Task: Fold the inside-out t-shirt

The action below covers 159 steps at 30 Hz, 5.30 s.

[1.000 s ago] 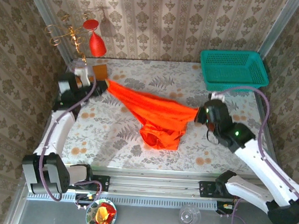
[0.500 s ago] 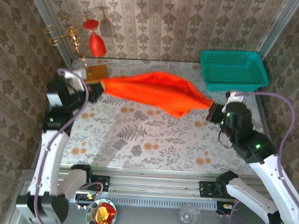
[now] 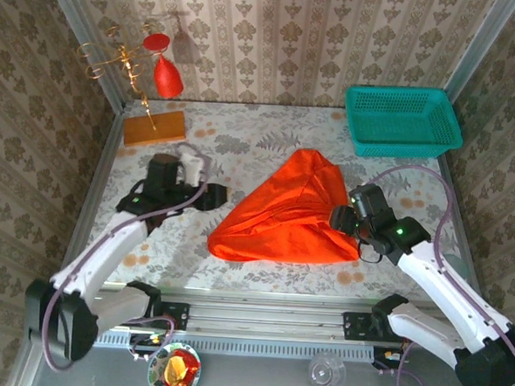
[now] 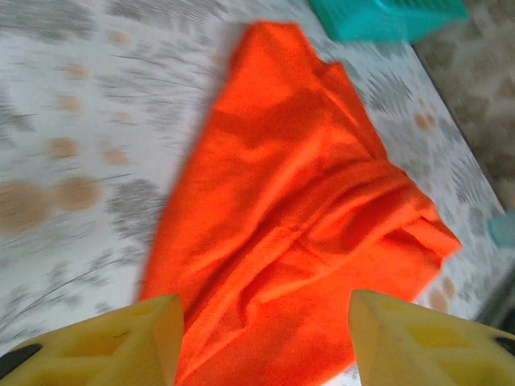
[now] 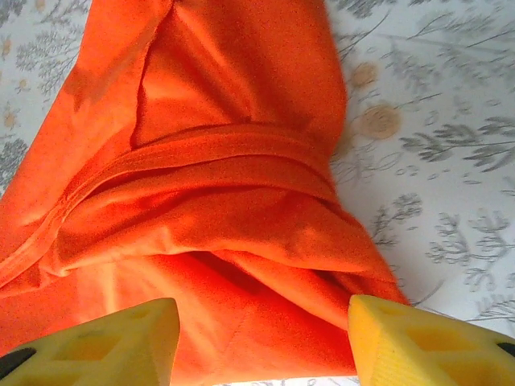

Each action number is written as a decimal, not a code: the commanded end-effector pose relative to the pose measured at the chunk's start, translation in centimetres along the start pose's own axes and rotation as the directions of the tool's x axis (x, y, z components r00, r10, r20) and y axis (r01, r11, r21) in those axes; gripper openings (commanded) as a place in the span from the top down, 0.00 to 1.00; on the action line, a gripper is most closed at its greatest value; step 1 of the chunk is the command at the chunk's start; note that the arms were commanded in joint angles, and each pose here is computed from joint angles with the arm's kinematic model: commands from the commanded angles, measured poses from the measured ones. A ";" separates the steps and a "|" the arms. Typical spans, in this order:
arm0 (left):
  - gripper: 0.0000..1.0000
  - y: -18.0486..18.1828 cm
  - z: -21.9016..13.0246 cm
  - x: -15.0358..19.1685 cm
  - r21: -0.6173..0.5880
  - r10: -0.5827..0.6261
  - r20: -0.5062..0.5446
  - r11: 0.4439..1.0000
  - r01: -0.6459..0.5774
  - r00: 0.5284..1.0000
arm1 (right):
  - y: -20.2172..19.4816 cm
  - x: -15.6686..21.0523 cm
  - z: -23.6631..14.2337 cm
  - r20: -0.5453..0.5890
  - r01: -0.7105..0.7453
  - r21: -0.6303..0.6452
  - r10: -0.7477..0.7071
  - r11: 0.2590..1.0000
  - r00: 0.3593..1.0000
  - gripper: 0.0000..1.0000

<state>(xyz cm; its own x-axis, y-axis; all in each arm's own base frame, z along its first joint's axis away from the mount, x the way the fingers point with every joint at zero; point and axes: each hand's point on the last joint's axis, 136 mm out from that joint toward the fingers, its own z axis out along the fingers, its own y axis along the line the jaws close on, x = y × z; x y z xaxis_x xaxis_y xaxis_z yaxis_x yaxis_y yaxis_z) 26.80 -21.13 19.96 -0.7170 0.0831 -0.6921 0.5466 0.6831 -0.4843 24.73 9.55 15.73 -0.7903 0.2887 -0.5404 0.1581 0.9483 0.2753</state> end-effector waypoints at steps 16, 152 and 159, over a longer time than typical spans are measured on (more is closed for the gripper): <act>0.31 -7.7 16.2 7.8 0.413 0.764 -0.376 0.645 -0.643 0.524 | 2.1 7.3 2.3 -0.124 -0.293 -0.054 0.284 0.955 0.951 0.35; 0.36 -2.6 7.1 5.1 0.255 0.472 -0.421 0.881 -0.398 0.775 | 14.1 9.7 9.5 -0.283 0.404 -0.203 -0.448 0.892 0.848 0.43; 0.34 -2.6 8.3 6.8 0.340 0.562 -0.487 0.827 -0.448 0.668 | 16.0 11.7 8.5 -0.303 0.404 -0.314 -0.494 0.859 0.815 0.93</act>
<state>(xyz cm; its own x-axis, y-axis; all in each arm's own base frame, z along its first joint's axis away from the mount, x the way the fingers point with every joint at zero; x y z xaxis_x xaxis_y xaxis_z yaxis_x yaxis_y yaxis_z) 25.20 -28.69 12.61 -0.4589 0.7241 -0.5149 0.8881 0.3559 -0.2910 23.59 27.74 6.33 -0.9144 -0.2435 -0.3235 -0.3230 0.9204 0.2203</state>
